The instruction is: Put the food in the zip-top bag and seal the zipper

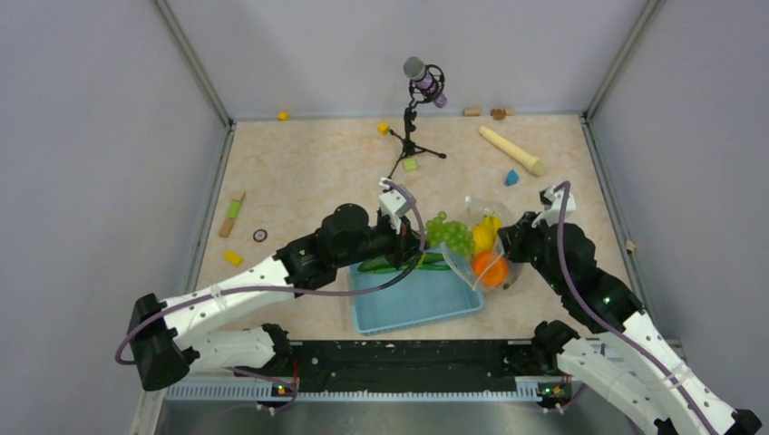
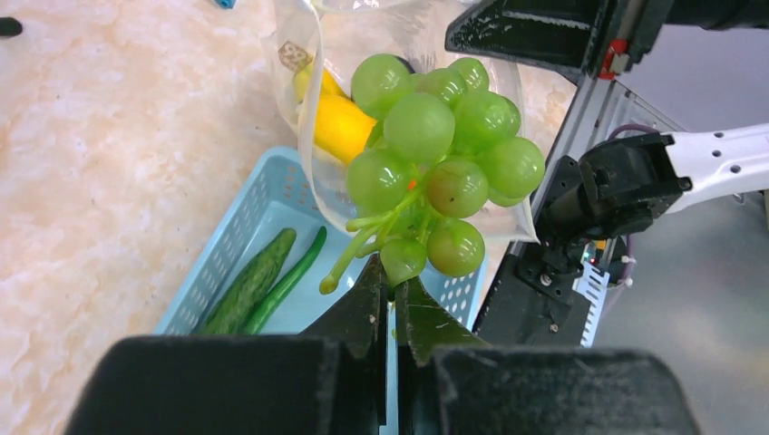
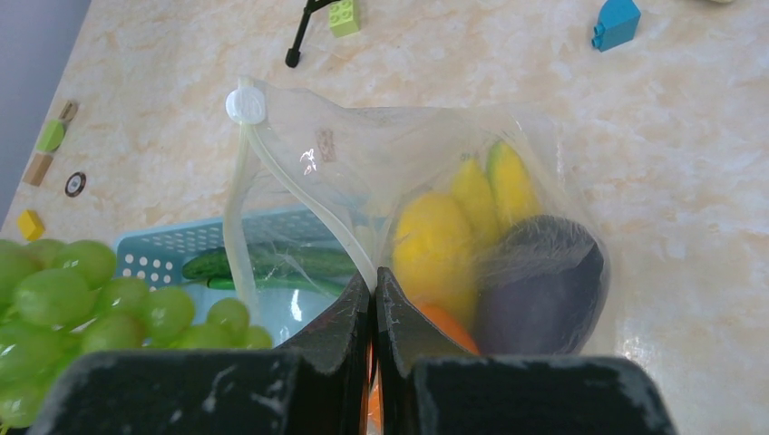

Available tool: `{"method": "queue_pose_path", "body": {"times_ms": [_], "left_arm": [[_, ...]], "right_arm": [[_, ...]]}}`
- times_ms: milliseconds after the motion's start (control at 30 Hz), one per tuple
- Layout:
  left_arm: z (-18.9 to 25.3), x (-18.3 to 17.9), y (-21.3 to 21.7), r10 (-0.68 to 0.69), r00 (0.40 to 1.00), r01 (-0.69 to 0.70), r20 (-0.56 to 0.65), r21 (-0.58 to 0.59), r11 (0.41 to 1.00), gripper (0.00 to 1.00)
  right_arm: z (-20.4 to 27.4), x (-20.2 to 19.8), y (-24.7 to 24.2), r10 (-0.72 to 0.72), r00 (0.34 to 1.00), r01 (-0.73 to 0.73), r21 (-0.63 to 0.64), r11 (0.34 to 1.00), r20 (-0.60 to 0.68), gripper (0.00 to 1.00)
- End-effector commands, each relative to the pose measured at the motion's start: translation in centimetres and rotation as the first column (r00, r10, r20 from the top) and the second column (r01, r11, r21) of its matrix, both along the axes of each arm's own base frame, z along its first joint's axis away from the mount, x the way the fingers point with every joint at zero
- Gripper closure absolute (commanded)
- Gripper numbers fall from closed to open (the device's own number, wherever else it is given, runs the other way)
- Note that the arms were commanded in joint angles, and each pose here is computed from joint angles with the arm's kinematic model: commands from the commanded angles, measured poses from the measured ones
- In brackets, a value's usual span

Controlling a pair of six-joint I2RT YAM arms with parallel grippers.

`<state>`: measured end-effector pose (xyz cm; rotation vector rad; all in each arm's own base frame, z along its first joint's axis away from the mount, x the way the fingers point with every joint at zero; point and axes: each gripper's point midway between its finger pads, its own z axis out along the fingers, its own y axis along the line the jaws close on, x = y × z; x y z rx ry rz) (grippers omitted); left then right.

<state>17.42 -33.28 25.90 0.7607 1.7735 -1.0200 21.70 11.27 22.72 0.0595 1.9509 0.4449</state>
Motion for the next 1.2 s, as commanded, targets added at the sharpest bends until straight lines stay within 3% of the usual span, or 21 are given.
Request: {"method": "queue_pose_path", "body": {"times_ms": [0, 500, 667, 900, 1167], "left_arm": [[2.0, 0.7, -2.6, -0.067, 0.997, 0.068, 0.042, -0.003, 0.998, 1.00], [-0.9, 3.8, -7.9, -0.094, 0.992, 0.107, -0.084, 0.171, 0.980, 1.00], [-0.6, 4.9, -9.4, -0.074, 0.994, 0.084, -0.076, 0.136, 0.987, 1.00], [0.5, 6.4, -10.8, 0.008, 0.997, -0.010, -0.071, -0.036, 0.999, 1.00], [-1.8, 5.6, -12.1, -0.056, 0.991, 0.052, -0.124, -0.032, 0.998, 1.00]], "right_arm": [[0.6, 0.4, 0.2, -0.003, 1.000, 0.003, 0.020, 1.000, 0.019, 0.99], [1.4, 0.0, 1.4, 0.072, 0.996, -0.075, 0.054, 0.996, 0.053, 0.99], [1.9, 0.1, 1.2, 0.050, 0.996, -0.055, 0.078, 0.995, 0.070, 0.99], [2.9, -0.1, 1.6, 0.062, 0.993, -0.074, 0.119, 0.990, 0.104, 0.99], [3.1, -0.1, 2.2, 0.083, 0.989, -0.100, 0.146, 0.984, 0.120, 1.00]]}}
